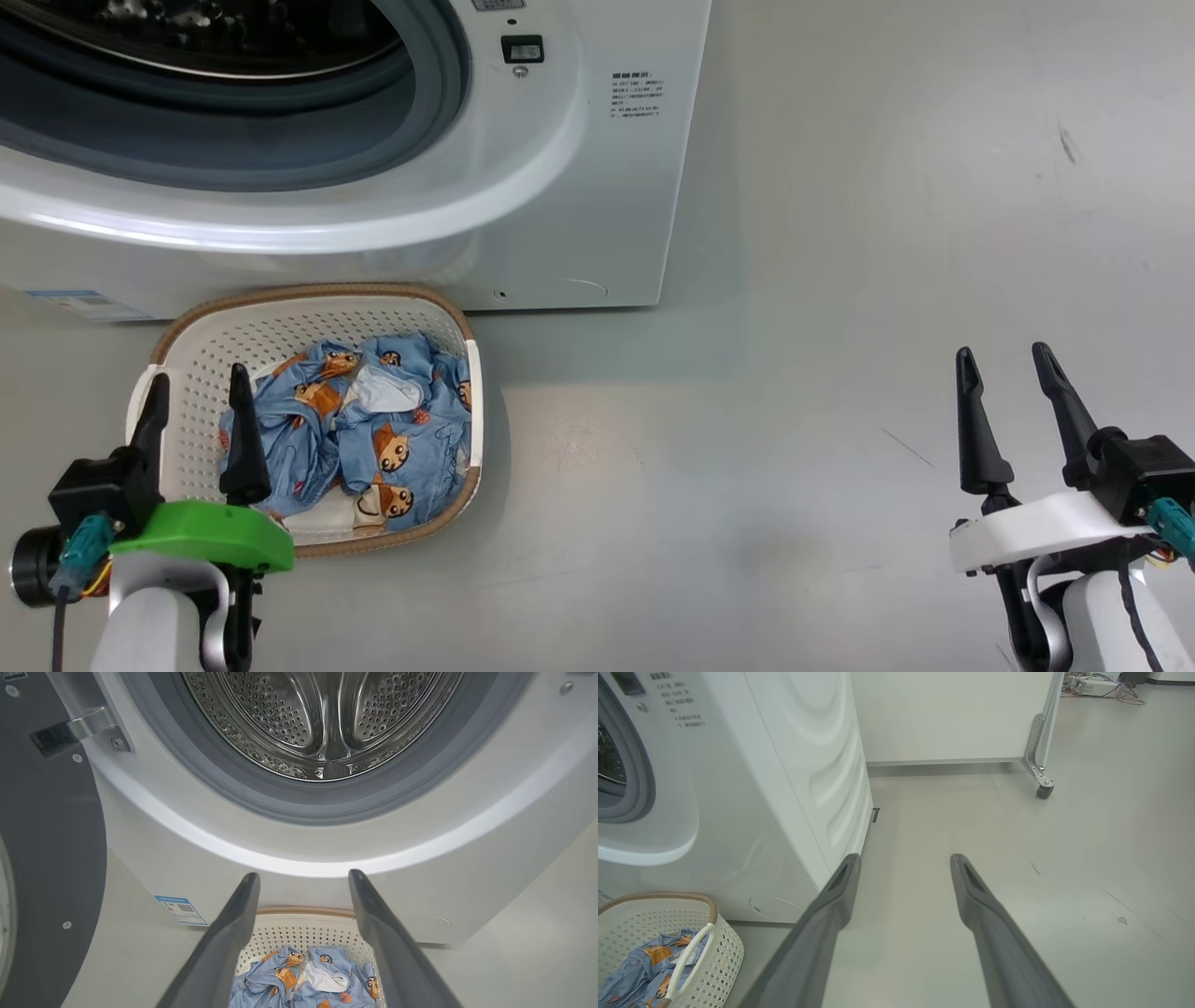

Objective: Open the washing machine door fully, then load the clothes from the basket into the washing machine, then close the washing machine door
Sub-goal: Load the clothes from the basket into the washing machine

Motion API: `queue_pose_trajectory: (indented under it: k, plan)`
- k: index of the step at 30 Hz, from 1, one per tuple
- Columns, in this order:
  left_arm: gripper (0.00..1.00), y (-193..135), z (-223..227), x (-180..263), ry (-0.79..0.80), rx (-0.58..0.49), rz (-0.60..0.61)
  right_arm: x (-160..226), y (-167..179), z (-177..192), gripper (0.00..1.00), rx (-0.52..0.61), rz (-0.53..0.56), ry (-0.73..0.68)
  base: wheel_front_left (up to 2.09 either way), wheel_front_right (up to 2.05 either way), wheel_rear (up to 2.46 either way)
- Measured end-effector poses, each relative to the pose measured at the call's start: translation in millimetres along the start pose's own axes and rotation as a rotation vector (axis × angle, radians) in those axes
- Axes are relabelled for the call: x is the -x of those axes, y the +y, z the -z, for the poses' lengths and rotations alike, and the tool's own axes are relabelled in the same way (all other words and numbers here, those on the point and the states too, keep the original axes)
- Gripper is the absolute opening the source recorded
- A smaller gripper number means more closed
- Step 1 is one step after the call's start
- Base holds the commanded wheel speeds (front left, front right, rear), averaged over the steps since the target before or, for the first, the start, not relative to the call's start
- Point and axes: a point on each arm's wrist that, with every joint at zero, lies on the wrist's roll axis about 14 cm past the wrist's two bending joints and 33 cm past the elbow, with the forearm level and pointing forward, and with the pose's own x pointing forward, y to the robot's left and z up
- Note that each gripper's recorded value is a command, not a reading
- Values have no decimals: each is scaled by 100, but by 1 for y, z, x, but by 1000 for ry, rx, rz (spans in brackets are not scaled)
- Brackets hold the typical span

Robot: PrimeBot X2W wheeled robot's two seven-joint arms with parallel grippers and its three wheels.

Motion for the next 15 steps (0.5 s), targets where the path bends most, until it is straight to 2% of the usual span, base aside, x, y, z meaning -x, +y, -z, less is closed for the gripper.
queue_pose_trajectory:
  k: [9,15]
  plan:
    - [100,3,29,-30,75,4,-13,-26,-1,25,100,-16,-12,50,0,0,0]
    - [100,9,66,-43,186,-16,-12,-40,1,47,100,-30,-23,93,0,0,0]
